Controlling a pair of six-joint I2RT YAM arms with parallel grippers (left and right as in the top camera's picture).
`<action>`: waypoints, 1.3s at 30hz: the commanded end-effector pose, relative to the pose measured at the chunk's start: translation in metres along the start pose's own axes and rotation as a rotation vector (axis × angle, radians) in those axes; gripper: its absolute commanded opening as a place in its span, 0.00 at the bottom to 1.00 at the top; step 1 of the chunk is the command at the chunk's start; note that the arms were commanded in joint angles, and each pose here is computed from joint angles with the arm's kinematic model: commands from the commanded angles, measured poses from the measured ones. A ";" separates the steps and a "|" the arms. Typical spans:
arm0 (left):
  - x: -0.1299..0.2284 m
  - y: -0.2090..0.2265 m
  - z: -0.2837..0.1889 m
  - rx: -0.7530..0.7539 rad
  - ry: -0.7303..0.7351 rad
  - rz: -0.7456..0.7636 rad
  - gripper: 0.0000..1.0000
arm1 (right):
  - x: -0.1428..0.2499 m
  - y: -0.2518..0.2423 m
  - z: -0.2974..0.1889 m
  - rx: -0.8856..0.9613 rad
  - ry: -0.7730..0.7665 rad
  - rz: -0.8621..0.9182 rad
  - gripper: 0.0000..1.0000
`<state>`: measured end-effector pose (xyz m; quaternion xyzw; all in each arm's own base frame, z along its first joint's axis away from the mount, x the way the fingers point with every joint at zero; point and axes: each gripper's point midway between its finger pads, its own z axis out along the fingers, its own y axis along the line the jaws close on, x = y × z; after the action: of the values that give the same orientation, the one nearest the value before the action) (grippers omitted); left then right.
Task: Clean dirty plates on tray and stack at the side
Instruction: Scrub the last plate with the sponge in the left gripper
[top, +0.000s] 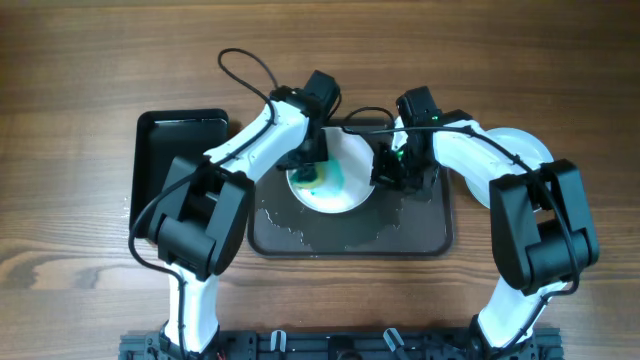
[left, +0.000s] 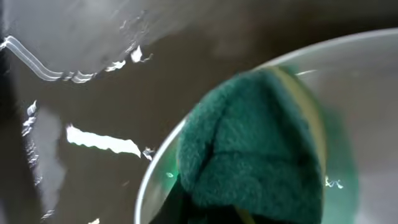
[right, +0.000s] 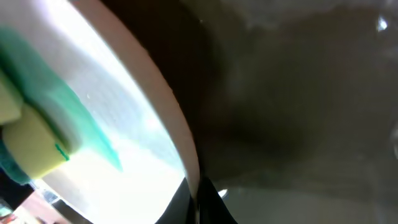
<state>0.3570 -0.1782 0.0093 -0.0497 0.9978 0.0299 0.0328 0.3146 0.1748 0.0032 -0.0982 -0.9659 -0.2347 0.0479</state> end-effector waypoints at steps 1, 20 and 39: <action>0.027 0.020 0.010 -0.003 0.159 0.059 0.04 | 0.004 -0.016 0.007 0.001 0.033 0.055 0.04; -0.043 -0.012 0.002 -0.084 -0.262 0.070 0.04 | -0.002 -0.014 0.007 -0.017 0.013 0.025 0.05; -0.031 -0.064 0.001 0.205 -0.173 0.082 0.04 | 0.000 -0.015 0.007 -0.014 0.020 0.022 0.04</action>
<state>0.3542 -0.2796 0.0174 0.0770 0.9797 -0.1815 0.0366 0.3165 0.1718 0.0031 -0.0964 -0.9604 -0.2574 0.0464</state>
